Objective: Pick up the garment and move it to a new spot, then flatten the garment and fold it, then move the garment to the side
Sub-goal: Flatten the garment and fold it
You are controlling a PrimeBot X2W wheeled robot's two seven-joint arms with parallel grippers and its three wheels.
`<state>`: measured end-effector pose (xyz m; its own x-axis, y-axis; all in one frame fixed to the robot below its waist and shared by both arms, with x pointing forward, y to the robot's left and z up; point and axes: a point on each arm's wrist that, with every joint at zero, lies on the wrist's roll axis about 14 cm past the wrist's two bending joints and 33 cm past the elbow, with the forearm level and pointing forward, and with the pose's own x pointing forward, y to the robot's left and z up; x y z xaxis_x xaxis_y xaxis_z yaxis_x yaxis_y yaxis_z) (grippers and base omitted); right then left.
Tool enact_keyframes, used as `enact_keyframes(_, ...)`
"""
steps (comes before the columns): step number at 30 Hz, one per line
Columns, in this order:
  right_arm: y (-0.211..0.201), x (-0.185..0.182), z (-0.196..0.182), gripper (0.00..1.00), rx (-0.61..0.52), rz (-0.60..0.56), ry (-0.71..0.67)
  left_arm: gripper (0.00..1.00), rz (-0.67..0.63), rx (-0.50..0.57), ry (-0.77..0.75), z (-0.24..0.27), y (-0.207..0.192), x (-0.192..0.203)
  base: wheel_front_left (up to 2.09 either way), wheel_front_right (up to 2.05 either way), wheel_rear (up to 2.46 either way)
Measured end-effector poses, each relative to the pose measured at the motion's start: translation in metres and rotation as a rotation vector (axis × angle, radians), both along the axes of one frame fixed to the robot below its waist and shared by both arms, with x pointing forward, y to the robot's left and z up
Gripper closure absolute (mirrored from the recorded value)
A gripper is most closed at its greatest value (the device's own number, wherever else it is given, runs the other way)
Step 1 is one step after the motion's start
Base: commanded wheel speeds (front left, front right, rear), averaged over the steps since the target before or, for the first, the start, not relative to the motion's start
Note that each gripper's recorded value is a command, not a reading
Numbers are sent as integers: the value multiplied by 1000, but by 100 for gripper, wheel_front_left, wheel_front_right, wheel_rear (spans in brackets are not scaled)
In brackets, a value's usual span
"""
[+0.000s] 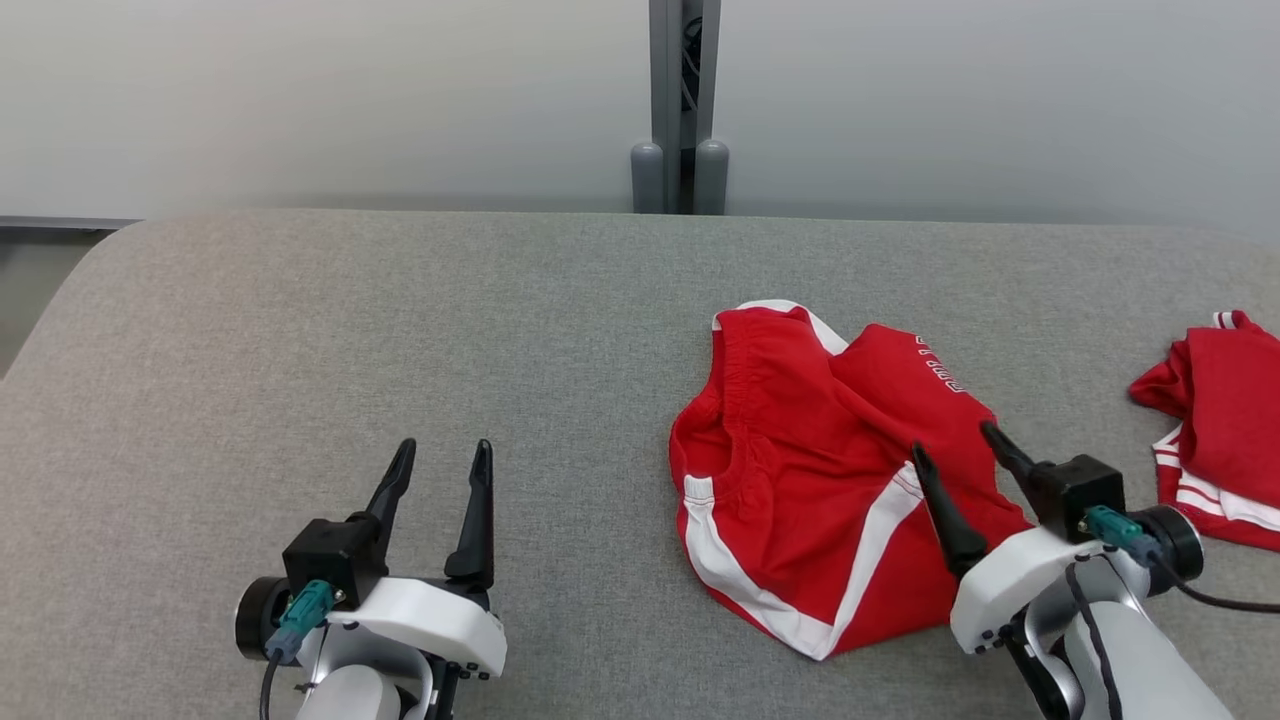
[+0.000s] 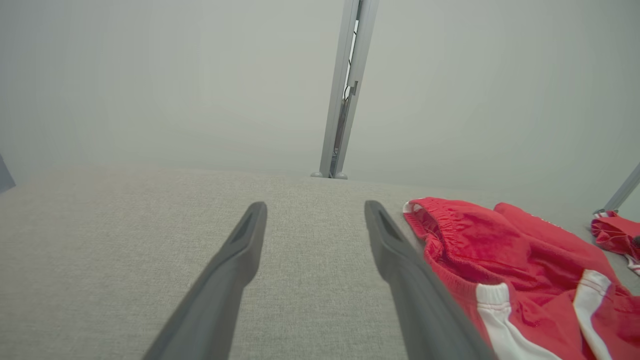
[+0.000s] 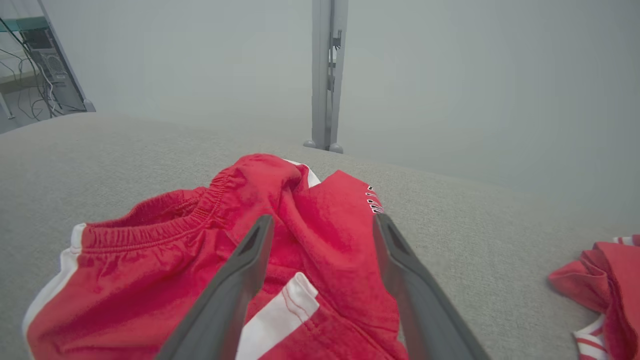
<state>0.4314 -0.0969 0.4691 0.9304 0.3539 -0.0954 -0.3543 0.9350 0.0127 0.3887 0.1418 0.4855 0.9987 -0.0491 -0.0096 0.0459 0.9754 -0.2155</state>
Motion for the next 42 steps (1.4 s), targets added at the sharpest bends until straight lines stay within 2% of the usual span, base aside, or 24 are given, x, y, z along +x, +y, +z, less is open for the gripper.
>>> enact_keyframes(7, 11, -3, -33, 0, -138, 99, 119, 0, 15, -7, 12, -4, 4, -3, 0, 0, 0)
enact_keyframes(18, 17, 5, -64, 0, -220, 157, 253, 0, 66, -3, 28, -8, 21, -4, 0, 0, 0)
enact_keyframes(19, 19, 4, -65, 29, -215, 160, 261, 0, 72, -2, 29, -9, 24, -5, 0, 0, 0)
enact_keyframes(20, 21, 3, -67, 67, -209, 165, 269, 0, 78, -2, 30, -9, 26, -5, 0, 0, 0)
enact_keyframes(21, 22, 2, -69, 67, -212, 172, 275, 0, 81, -1, 31, -10, 27, -5, 0, 0, 0)
enact_keyframes(22, 22, 2, -70, 91, -215, 174, 277, 0, 84, -1, 32, -10, 28, -5, 0, 0, 0)
enact_keyframes(23, 21, 2, -69, 100, -214, 174, 276, 0, 86, 0, 33, -10, 29, -6, 0, 0, 0)
enact_keyframes(32, 11, 12, -41, 100, -141, 130, 160, 0, 67, 3, 28, -9, 22, -3, 0, 0, 0)
enact_keyframes(38, -12, 5, -27, 100, -55, 44, 113, 0, -11, 10, 37, -13, -1, 3, 0, 0, 0)
enact_keyframes(42, -30, -4, -16, 100, -11, -15, 63, 0, -69, 28, 107, -35, -19, 4, 0, 0, 0)
